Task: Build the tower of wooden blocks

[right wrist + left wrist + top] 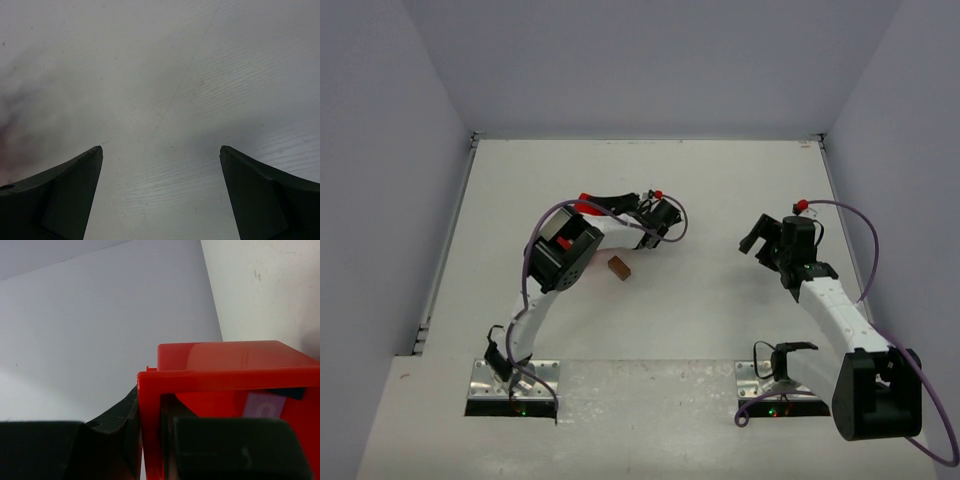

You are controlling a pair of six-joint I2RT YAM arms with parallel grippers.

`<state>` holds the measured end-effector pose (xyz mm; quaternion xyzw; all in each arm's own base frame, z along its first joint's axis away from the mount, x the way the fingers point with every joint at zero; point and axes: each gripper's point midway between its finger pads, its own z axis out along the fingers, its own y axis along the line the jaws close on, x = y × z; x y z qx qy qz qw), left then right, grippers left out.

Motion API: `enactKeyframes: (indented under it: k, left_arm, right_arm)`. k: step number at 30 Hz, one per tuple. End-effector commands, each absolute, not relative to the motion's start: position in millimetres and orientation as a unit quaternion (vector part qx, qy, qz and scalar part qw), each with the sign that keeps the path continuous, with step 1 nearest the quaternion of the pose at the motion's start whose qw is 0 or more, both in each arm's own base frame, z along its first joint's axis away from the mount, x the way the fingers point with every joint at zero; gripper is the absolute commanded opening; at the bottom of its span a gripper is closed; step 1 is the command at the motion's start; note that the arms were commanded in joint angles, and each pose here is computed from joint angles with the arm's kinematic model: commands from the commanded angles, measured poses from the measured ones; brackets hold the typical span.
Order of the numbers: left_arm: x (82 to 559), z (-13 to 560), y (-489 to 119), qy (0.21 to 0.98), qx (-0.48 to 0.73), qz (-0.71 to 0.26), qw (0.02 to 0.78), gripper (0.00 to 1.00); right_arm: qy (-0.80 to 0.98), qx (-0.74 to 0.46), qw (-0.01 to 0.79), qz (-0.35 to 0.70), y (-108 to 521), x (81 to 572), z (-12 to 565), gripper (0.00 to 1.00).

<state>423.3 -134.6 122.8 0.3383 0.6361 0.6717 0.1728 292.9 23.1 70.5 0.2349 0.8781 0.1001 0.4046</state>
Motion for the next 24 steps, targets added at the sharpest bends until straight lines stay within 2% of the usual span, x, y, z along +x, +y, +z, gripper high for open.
enactKeyframes:
  k: [1, 17, 24]
  left_arm:
    - [412, 144, -142, 0.615, 0.318, 0.702, 0.167, 0.00]
    - [399, 119, -165, 0.591, 0.369, 0.698, 0.165, 0.00]
    - [400, 180, -145, 0.633, 0.321, 0.671, 0.216, 0.00]
  right_arm:
    - [0.865, 0.234, 0.431, 0.109, 23, 307, 91, 0.99]
    - [0.866, 0.230, 0.429, 0.111, 24, 308, 91, 0.99]
    - [0.869, 0.229, 0.425, 0.107, 23, 307, 90, 0.99]
